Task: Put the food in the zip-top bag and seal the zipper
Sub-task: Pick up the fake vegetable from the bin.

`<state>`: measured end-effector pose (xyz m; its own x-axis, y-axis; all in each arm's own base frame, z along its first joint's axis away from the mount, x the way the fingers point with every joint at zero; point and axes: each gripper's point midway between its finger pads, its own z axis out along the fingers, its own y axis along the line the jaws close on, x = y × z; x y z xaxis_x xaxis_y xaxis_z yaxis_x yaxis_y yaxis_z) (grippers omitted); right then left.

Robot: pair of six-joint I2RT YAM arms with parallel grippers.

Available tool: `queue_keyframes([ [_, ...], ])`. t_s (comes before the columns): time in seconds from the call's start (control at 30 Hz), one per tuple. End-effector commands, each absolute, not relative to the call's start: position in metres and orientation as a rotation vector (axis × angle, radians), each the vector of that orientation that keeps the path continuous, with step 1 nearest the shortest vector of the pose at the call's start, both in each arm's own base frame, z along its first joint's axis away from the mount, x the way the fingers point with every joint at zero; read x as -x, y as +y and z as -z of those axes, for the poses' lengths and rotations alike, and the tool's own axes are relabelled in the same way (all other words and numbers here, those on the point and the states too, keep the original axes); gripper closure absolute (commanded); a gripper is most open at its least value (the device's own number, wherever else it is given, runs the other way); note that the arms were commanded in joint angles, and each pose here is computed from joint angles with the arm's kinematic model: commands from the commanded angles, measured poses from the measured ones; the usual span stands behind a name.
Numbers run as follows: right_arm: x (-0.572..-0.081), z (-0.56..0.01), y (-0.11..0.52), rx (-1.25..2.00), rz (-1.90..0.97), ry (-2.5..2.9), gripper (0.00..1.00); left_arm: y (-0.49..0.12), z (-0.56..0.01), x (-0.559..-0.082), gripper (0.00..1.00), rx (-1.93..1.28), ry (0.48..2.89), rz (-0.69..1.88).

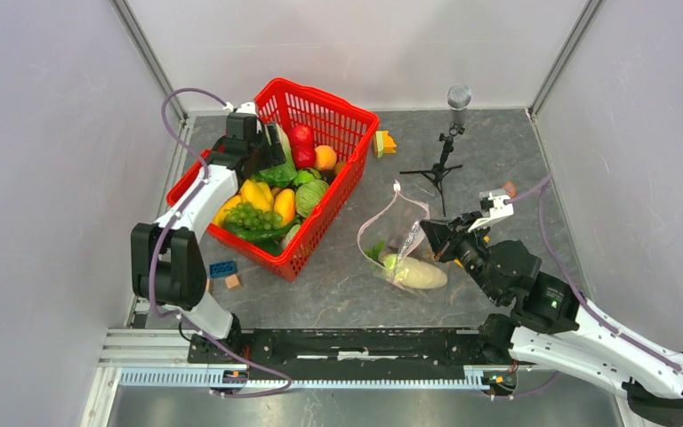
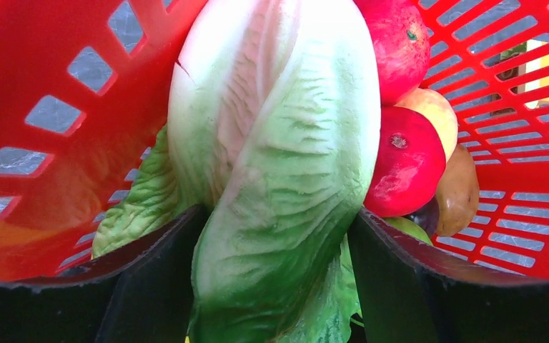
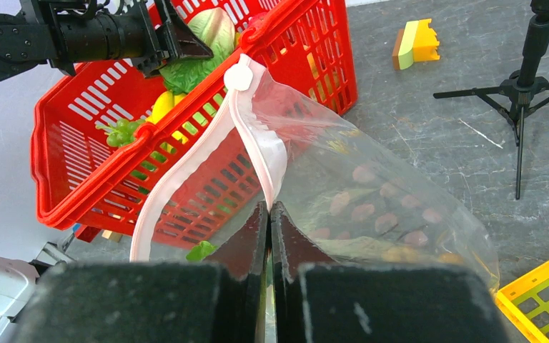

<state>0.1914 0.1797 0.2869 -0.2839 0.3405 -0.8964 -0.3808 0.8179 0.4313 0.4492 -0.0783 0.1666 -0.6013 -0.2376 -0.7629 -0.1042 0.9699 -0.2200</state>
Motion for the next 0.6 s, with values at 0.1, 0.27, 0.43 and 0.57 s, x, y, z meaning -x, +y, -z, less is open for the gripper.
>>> queue_keyframes([
  [0.1,-0.191,-0.306,0.175,0.007,-0.728,1.662,0.95,-0.078,-0.137,-0.441,0.43,0.171,2.338,0.144],
  [0.27,-0.191,-0.302,0.175,0.009,-0.726,1.669,0.95,-0.093,-0.161,-0.439,0.84,0.138,2.285,0.236],
  [0.43,-0.190,-0.301,0.177,0.013,-0.737,1.665,0.95,-0.101,-0.208,-0.429,0.96,0.105,2.180,0.329],
  [0.57,-0.190,-0.300,0.178,0.016,-0.740,1.663,0.95,-0.105,-0.243,-0.419,0.98,0.069,2.104,0.373],
])
